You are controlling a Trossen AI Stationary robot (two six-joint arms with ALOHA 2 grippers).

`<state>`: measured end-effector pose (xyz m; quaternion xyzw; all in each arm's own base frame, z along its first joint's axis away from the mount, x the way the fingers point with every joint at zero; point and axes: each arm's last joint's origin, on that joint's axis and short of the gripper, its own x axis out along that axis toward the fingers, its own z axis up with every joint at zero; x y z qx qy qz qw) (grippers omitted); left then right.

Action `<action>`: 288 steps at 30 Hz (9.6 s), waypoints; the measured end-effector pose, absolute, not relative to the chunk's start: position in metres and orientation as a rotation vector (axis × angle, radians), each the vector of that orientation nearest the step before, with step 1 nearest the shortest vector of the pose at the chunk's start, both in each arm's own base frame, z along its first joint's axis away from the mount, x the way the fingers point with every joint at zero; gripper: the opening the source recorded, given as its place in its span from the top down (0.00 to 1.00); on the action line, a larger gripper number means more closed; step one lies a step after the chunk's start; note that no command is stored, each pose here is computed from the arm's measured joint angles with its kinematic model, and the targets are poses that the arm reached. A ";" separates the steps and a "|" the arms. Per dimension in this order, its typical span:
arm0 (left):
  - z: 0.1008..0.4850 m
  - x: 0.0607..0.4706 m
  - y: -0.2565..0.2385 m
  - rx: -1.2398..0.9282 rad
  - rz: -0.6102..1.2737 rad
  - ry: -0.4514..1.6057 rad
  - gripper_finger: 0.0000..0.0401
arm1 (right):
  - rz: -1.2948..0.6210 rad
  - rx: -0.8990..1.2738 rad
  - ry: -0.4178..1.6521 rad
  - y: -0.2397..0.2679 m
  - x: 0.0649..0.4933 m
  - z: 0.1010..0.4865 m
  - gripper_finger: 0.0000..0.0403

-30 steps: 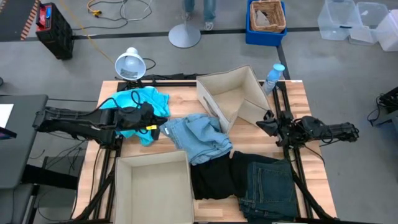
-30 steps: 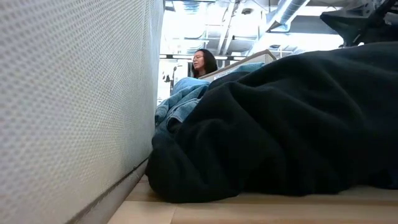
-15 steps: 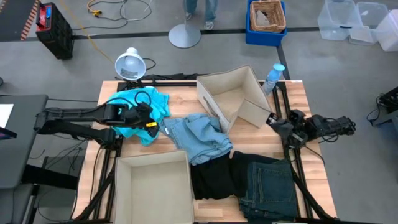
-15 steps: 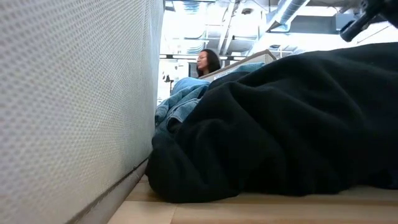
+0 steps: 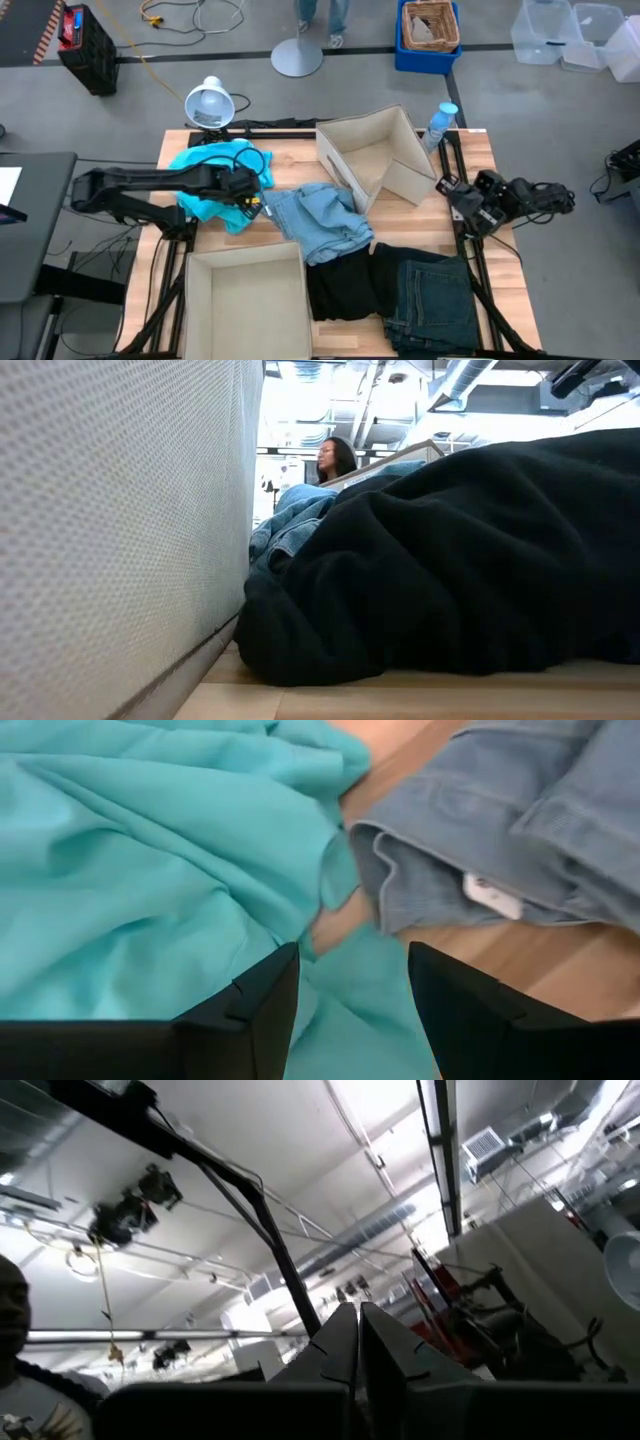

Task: Sort clothes
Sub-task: Put the blue shirt into the top laundry organizer

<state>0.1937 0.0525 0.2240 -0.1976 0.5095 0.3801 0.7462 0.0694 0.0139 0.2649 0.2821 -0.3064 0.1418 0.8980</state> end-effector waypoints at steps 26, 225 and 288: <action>0.121 0.214 0.086 -0.359 0.794 1.767 0.53 | 0.255 0.618 -0.548 0.017 0.086 0.269 0.91; 0.393 0.360 0.214 -0.623 0.657 0.729 0.36 | 0.254 0.684 -0.520 0.016 0.087 0.267 0.91; 0.345 0.421 0.173 -0.514 0.432 0.667 0.67 | 0.255 0.686 -0.520 0.016 0.087 0.267 0.91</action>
